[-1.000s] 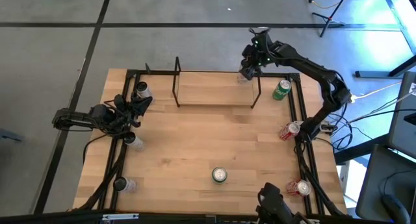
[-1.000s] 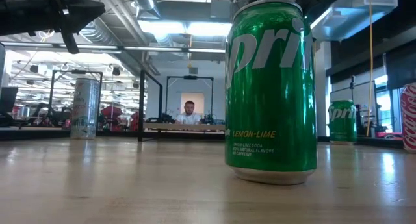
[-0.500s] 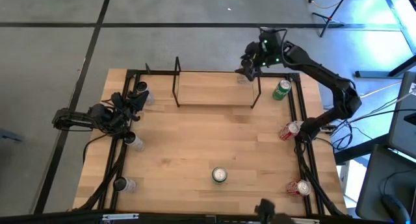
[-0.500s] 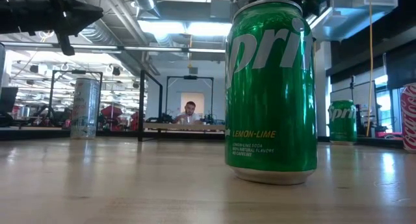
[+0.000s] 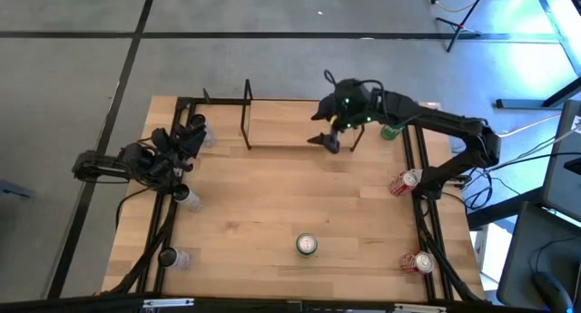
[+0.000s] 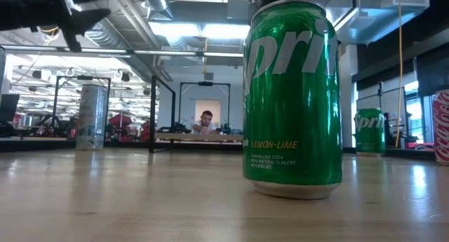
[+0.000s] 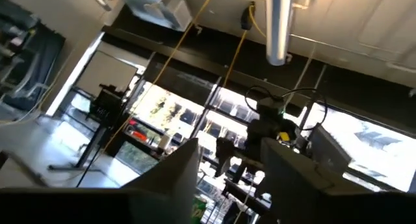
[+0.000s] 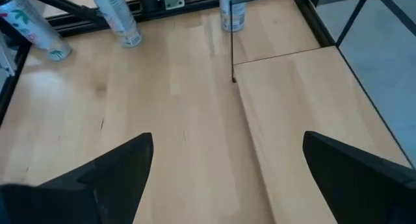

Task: Place canned beverage on shelf
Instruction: Put the white pink soda can on the shelf aligned with the other white pink soda can

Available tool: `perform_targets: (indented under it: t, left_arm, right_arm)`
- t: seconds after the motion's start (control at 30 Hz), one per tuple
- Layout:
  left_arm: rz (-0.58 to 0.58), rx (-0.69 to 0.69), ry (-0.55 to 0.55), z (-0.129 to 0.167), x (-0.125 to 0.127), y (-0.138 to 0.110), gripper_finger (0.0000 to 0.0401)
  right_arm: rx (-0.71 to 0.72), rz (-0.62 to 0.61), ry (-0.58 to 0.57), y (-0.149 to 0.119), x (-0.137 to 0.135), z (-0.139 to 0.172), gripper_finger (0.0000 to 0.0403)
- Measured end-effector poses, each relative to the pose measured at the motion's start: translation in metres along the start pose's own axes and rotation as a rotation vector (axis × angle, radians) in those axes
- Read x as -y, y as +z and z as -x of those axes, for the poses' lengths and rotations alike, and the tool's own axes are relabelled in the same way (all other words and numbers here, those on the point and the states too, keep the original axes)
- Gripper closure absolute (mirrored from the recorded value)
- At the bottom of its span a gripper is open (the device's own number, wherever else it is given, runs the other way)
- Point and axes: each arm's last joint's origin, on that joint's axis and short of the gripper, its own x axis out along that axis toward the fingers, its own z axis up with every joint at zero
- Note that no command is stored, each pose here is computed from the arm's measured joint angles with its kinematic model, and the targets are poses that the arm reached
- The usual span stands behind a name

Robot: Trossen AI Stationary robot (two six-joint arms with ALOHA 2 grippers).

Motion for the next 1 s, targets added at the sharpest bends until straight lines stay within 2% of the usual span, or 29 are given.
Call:
perform_targets:
  t: [0.2,0.4,0.53,0.63,0.77,1.0]
  left_arm:
    - [-0.120,-0.086,0.004,-0.017,0.018,0.028,0.0170]
    - [-0.191,-0.138,-0.128,-0.048,0.049,0.058,0.0154]
    - [-0.131,-0.033,-0.121,-0.068,0.068,0.084,0.0160]
    - [-0.102,-0.044,-0.142,-0.079,0.077,0.091,0.0164]
    - [-0.137,-0.199,-0.191,-0.096,0.092,0.085,0.0165]
    - [-0.199,-0.579,-0.206,-0.119,0.124,0.065,0.0166]
  right_arm:
    - [-0.017,-0.036,0.012,0.000,-0.020,-0.004,0.0023]
    - [-0.032,-0.047,0.055,-0.001,-0.041,-0.008,0.0023]
    - [-0.042,-0.036,0.095,-0.003,-0.058,-0.010,0.0023]
    - [-0.058,-0.017,0.132,-0.005,-0.074,-0.011,0.0023]
    - [-0.094,0.006,0.186,-0.010,-0.097,-0.009,0.0023]
    - [-0.123,0.034,0.267,-0.019,-0.135,0.011,0.0023]
